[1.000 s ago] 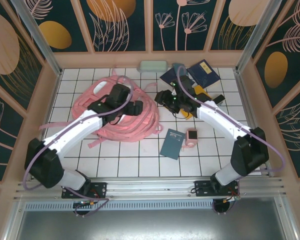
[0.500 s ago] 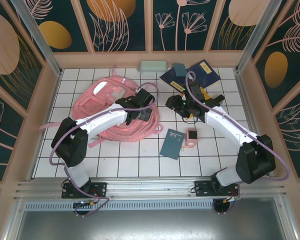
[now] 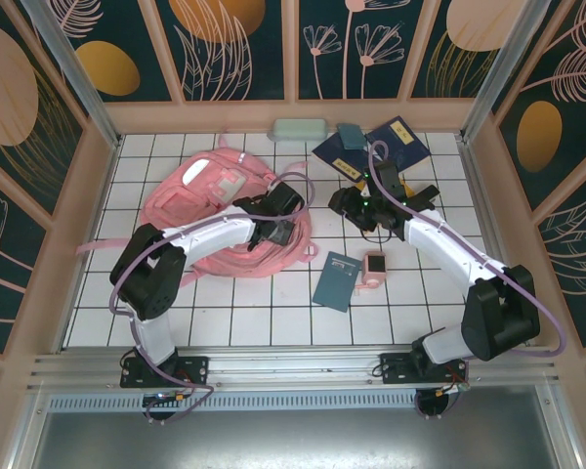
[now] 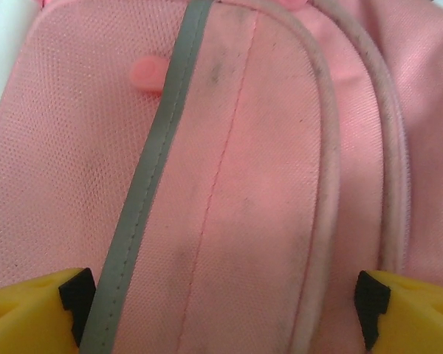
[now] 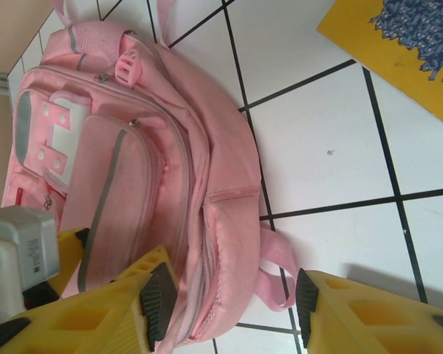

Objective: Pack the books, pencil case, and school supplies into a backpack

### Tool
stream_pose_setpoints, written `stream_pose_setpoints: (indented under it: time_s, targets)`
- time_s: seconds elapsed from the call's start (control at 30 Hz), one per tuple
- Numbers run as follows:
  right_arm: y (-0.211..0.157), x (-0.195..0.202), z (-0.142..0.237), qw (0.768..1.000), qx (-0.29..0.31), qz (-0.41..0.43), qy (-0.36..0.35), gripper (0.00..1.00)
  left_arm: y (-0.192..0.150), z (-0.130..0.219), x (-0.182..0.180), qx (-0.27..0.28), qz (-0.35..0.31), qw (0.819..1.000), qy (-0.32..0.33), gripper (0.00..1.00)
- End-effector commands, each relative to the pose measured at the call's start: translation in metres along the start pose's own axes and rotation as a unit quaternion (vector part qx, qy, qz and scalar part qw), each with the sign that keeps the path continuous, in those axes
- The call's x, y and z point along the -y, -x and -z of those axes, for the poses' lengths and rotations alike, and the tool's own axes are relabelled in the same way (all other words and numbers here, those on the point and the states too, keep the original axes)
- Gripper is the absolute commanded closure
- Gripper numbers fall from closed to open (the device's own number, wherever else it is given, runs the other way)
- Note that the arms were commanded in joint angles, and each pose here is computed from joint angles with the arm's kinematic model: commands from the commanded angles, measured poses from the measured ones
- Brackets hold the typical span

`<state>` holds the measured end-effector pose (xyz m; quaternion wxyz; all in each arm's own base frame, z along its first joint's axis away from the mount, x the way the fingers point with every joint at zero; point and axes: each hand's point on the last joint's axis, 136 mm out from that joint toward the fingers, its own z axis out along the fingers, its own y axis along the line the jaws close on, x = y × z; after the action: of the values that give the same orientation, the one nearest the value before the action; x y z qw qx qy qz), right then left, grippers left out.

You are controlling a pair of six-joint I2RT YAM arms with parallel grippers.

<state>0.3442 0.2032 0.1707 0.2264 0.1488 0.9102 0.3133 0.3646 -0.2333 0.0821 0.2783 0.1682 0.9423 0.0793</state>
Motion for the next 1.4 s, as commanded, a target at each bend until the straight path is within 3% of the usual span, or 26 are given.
stream_pose_setpoints:
  time_s: [0.0,0.1,0.37,0.6,0.9,1.2,1.37]
  targets:
    - [-0.002,0.000,-0.006,1.000,-0.007,0.007,0.013,0.48,-0.011,-0.009,-0.018,-0.014,-0.001,1.000,0.019,0.11]
    - [-0.004,-0.001,-0.010,1.000,-0.015,0.004,0.019,0.49,-0.013,-0.014,-0.020,-0.024,0.016,1.000,-0.006,0.20]
    - [-0.001,-0.006,-0.011,1.000,-0.013,0.009,0.026,0.53,-0.017,-0.029,-0.004,-0.050,0.041,0.993,-0.095,0.72]
    - [0.008,-0.005,-0.002,0.999,0.007,0.030,0.011,0.56,0.001,-0.015,-0.010,-0.023,0.048,0.993,-0.109,1.00]
    - [0.029,0.007,0.020,0.997,0.049,0.054,-0.035,0.56,0.049,0.040,-0.048,0.070,0.120,0.984,-0.111,1.00]
    - [0.030,0.032,0.034,0.995,0.047,0.052,-0.074,0.54,0.060,0.070,-0.091,0.108,0.215,0.963,-0.123,1.00]
    - [0.024,0.049,0.043,0.991,0.042,0.047,-0.117,0.53,0.059,0.083,-0.115,0.136,0.289,0.934,-0.159,1.00]
